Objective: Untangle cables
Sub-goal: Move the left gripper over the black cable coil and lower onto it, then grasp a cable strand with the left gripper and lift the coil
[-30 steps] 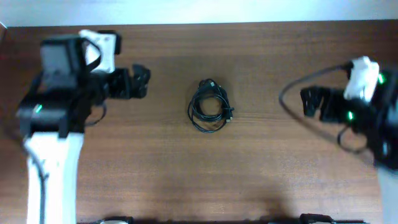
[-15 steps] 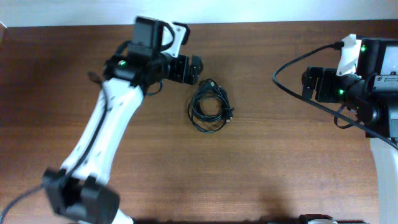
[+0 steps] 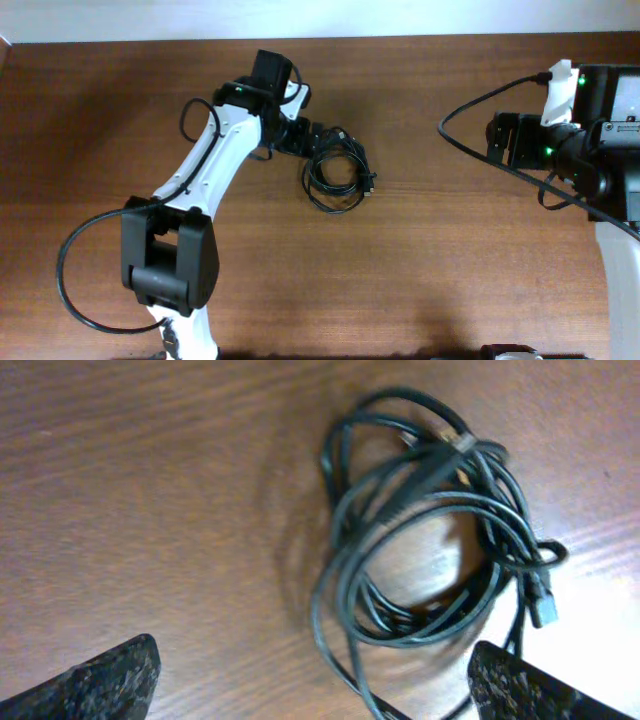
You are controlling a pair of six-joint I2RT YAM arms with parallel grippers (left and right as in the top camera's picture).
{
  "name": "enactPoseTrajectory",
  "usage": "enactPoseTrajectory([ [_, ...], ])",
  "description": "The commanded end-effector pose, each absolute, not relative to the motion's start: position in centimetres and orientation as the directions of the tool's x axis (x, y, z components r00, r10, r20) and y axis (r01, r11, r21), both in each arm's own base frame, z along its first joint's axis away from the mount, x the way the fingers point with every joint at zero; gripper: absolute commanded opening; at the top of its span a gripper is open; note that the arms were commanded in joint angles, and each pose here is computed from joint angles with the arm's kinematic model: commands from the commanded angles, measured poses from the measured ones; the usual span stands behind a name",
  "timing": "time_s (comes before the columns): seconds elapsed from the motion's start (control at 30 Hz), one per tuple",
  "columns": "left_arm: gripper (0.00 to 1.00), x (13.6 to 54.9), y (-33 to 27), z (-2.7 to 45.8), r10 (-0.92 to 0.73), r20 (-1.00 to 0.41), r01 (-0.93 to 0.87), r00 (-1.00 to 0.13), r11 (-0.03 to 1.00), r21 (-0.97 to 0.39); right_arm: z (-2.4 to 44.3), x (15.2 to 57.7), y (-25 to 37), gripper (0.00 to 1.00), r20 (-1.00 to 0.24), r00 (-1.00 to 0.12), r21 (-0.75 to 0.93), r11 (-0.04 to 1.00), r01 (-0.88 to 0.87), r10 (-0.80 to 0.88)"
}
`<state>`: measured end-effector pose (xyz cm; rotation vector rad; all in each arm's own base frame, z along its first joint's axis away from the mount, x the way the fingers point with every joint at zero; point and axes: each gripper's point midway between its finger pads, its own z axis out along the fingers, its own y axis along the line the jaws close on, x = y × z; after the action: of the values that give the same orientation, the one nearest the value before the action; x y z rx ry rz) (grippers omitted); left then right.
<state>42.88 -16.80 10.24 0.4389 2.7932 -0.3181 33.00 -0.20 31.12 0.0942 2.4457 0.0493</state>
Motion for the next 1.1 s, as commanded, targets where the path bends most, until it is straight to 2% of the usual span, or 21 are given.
enactPoseTrajectory([
  [0.0, 0.99, 40.8, -19.6, 9.9, 0.461, -0.321, 0.537, -0.827, 0.817, -0.21, 31.8, 32.8, -0.3, 0.99, -0.649, -0.758, 0.046, 0.998, 0.052, 0.07],
  [0.03, 0.99, 40.0, -20.2, 9.8, 0.521, -0.324, 0.6, -0.789, 0.768, -0.225, 31.8, 32.8, -0.3, 0.99, -0.646, -0.76, 0.047, 0.998, 0.052, 0.07],
  [0.07, 0.99, 38.6, -20.8, 9.7, 0.633, -0.327, 0.709, -0.701, 0.665, -0.233, 31.8, 32.8, -0.3, 0.99, -0.645, -0.761, 0.047, 0.998, 0.052, 0.07],
  [0.13, 0.99, 38.1, -20.4, 9.3, 0.708, -0.317, 0.774, -0.631, 0.601, -0.197, 31.7, 32.7, -0.3, 0.99, -0.642, -0.764, 0.046, 0.998, 0.052, 0.07],
  [0.27, 1.0, 38.8, -19.8, 8.4, 0.726, -0.301, 0.783, -0.619, 0.602, -0.157, 31.7, 32.6, -0.3, 0.99, -0.64, -0.765, 0.046, 0.998, 0.052, 0.07],
  [0.57, 0.99, 39.0, -19.8, 3.2, 0.744, -0.229, 0.779, -0.627, 0.596, -0.195, 31.7, 32.6, -0.3, 0.99, -0.64, -0.765, 0.046, 0.998, 0.052, 0.07],
  [0.7, 0.98, 39.0, -19.8, 2.7, 0.745, -0.22, 0.777, -0.629, 0.597, -0.2, 31.7, 32.6, -0.2, 0.99, -0.64, -0.765, 0.046, 0.998, 0.052, 0.07],
  [0.73, 0.91, 39.1, -19.8, 2.6, 0.745, -0.221, 0.777, -0.629, 0.597, -0.199, 31.6, 32.6, -0.2, 0.99, -0.64, -0.765, 0.046, 0.998, 0.052, 0.07],
  [0.8, 0.47, 39.1, -19.8, 2.6, 0.745, -0.223, 0.777, -0.629, 0.597, -0.199, 31.5, 32.6, -0.2, 0.99, -0.637, -0.767, 0.046, 0.998, 0.053, 0.07],
  [0.83, 0.36, 39.1, -19.8, 2.6, 0.745, -0.222, 0.777, -0.629, 0.597, -0.199, 31.5, 32.6, -0.2, 0.99, -0.637, -0.768, 0.046, 0.998, 0.052, 0.07],
  [0.9, 0.0, 39.0, -19.8, 2.6, 0.744, -0.221, 0.776, -0.63, 0.597, -0.202, 31.3, 32.6, -0.2, 0.99, -0.634, -0.771, 0.046, 0.998, 0.053, 0.07],
  [1.07, 0.0, 39.1, -19.9, 3.2, 0.737, -0.217, 0.768, -0.64, 0.605, -0.208, 31.2, 32.6, -0.2, 1.0, -0.631, -0.772, 0.046, 0.998, 0.053, 0.07],
])
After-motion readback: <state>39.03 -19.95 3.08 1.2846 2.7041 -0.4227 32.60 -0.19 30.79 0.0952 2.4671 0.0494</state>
